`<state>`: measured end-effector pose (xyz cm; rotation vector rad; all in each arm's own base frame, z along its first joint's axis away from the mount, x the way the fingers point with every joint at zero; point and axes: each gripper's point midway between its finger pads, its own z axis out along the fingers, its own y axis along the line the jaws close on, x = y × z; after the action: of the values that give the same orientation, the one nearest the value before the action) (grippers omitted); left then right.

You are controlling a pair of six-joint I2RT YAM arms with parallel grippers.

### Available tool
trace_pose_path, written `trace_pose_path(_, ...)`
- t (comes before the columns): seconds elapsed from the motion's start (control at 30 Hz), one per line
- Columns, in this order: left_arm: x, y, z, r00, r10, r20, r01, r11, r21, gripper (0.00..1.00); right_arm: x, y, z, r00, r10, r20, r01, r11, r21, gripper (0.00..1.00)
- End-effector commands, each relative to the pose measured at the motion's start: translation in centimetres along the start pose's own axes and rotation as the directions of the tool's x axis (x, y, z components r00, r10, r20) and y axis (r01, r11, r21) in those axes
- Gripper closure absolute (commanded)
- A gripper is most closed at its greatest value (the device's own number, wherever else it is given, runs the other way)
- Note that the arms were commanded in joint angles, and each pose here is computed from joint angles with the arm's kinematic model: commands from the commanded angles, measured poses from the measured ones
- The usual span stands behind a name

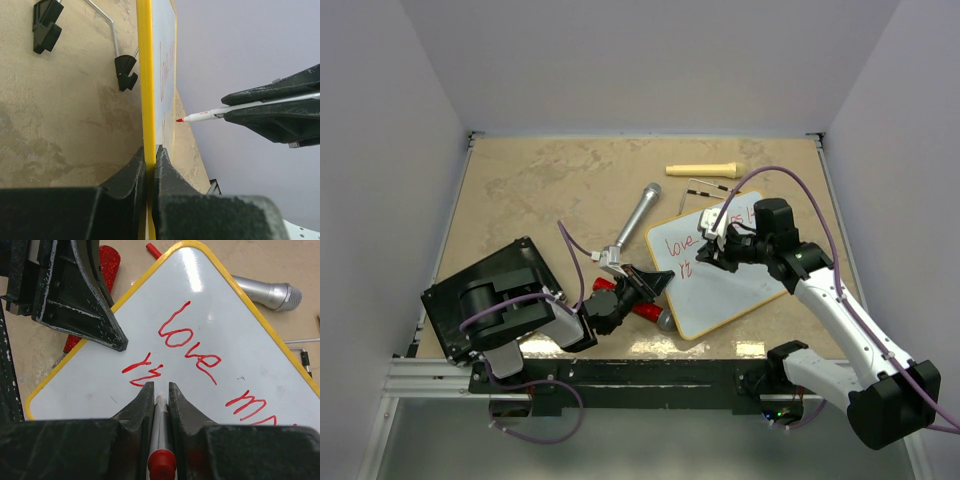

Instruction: Write a sentence on the whiteboard

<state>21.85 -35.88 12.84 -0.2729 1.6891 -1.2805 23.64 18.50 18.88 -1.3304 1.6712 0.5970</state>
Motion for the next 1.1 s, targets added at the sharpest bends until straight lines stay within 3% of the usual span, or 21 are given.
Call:
trace_pose_path(0.0,-0.9,-0.3,-0.2,0.994,0.103,0.037,-0.104,0.994,0.027,1.00,-1.1,-1.3,-0.3,1.000,-0.018,0.020,0.017,0.998,0.057,1.00)
trace_pose_path(0.2,-0.9,-0.3,-0.2,0.994,0.100,0.039,-0.102,0.994,0.029,1.00,-1.1,-2.3,-0.2,1.000,0.002,0.017,-0.004,0.995,0.105,1.00)
trace_pose_path(0.57,-0.8,-0.3,-0.2,0.994,0.101,0.037,-0.102,0.994,0.032,1.00,-0.5,-2.2,1.0,1.000,0.028,0.004,-0.029,0.997,0.065,1.00)
trace_pose_path(0.9,-0.8,-0.4,-0.1,0.994,0.099,0.038,-0.100,0.994,0.033,1.00,-0.8,0.0,1.5,1.000,0.002,0.030,0.000,0.999,-0.050,1.00)
trace_pose_path(1.07,-0.8,-0.3,-0.2,0.994,0.099,0.038,-0.100,0.994,0.033,1.00,0.2,0.9,1.4,1.000,-0.006,-0.019,0.004,0.994,-0.105,1.00)
